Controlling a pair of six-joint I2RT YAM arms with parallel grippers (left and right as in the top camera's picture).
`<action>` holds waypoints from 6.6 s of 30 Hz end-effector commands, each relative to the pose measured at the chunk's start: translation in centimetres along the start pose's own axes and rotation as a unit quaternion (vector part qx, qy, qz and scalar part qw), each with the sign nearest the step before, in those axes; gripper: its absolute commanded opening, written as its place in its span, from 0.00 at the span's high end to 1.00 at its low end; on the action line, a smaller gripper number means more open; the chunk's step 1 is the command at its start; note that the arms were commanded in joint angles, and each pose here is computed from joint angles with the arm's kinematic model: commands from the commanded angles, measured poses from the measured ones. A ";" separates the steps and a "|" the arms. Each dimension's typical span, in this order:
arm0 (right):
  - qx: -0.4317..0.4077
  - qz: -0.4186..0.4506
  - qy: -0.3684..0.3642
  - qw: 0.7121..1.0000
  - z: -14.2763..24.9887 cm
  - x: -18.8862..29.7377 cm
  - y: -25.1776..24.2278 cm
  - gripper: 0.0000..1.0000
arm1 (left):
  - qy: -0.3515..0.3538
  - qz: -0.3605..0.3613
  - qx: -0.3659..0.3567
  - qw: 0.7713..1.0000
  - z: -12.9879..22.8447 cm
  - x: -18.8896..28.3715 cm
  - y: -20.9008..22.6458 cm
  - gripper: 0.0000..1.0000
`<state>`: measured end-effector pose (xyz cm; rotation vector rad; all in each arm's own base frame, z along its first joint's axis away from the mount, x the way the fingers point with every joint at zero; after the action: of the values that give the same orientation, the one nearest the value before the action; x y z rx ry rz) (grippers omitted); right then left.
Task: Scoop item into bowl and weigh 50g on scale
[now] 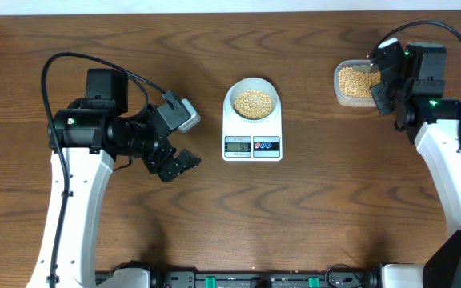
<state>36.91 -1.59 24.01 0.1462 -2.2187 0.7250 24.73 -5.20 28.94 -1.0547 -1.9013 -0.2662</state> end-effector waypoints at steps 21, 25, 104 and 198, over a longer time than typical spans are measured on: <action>-0.455 -0.298 0.015 0.839 11.0 6.1 6.4 0.99 | 0.001 -0.001 -0.004 1.000 0.1 0.1 0.0 0.05; -0.492 -0.294 0.017 0.820 13.2 3.6 8.3 0.99 | 0.001 -0.001 -0.004 1.000 0.1 0.1 0.0 0.05; -0.190 -0.071 -0.388 0.899 7.9 12.9 8.2 0.01 | 0.001 -0.001 -0.004 1.000 0.1 0.1 0.0 0.05; -0.231 0.082 -0.349 0.904 17.3 9.3 11.4 0.01 | 0.001 -0.001 -0.004 1.000 0.1 0.1 0.0 0.05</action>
<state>15.67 -0.30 16.36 -0.0195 -3.0585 0.1911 24.73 -5.20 28.93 -1.0547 -1.9013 -0.2662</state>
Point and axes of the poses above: each gripper's point midway between its finger pads, its own x axis back along the fingers, its own y axis along the line the jaws close on, z = x × y, the point moved 9 cm from there along x, back along the fingers, and after that the axes turned 8 degrees about x, right-handed, at the moved point
